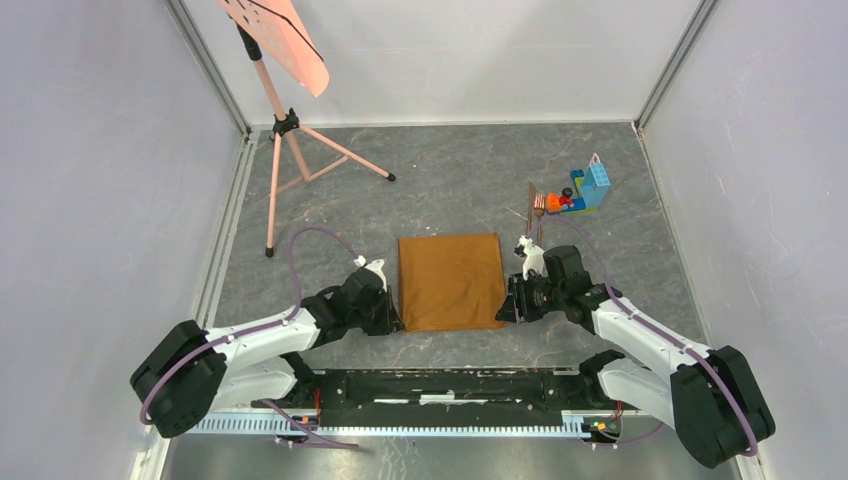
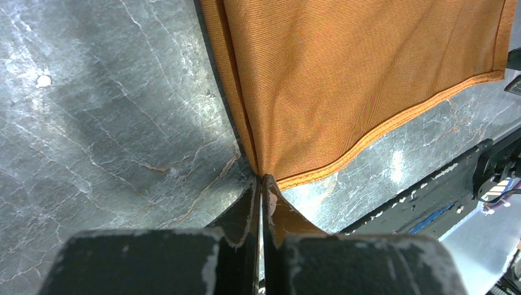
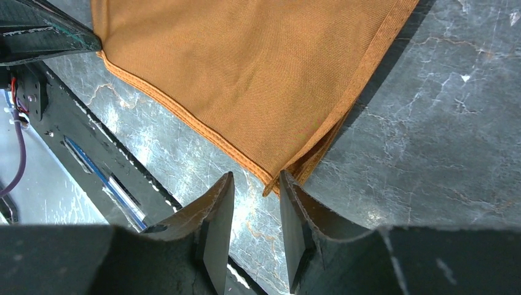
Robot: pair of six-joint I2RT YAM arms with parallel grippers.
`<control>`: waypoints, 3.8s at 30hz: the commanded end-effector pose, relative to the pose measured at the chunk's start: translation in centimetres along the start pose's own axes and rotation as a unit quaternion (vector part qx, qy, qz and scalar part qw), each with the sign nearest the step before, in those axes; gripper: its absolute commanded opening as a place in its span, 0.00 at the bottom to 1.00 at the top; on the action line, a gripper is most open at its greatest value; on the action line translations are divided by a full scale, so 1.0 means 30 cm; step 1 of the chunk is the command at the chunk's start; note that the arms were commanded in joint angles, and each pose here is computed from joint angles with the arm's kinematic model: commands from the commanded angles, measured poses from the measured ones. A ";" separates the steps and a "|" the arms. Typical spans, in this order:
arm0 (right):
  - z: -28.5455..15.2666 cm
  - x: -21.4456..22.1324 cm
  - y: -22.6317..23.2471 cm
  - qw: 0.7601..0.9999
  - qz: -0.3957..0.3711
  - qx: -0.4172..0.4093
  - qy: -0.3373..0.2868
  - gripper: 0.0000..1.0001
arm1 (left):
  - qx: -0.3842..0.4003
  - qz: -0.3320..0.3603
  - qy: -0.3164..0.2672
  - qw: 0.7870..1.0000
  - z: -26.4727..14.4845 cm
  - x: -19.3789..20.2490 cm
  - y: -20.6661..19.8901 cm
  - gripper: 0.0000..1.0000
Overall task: Fold the napkin into a case and place the utensils inside
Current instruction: Pick up the top corner of the square-folded napkin from the center of the board, then fold the top corner of the square-folded napkin at the center of the board.
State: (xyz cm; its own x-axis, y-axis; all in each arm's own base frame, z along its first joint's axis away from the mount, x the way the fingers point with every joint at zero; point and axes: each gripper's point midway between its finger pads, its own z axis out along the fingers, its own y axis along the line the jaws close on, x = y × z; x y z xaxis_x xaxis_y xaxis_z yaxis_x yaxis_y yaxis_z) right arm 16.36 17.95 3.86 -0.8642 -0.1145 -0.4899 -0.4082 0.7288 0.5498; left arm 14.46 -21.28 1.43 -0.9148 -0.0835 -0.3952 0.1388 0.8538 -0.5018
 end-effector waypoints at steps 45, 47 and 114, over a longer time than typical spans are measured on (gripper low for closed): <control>0.101 -0.278 0.224 0.982 -0.064 -0.166 -0.069 0.00 | -0.035 -0.043 0.000 0.998 -0.027 0.049 0.072 0.29; 0.119 -0.284 0.238 0.981 -0.064 -0.174 -0.064 0.00 | -0.036 -0.045 -0.002 0.998 -0.027 0.048 0.074 0.29; 0.611 -0.638 0.346 0.978 0.000 -0.193 -0.085 0.06 | -0.082 -0.062 0.001 0.995 -0.016 0.065 0.136 0.11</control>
State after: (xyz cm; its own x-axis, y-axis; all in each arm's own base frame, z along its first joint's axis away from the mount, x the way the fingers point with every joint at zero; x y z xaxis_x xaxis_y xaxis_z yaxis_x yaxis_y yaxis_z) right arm 32.78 38.91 5.58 -0.8350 0.0042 -0.5502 -0.4965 0.4251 0.7568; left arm 14.37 -20.61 1.41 -0.9086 -0.2553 -0.3306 -0.0392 0.8401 -0.5410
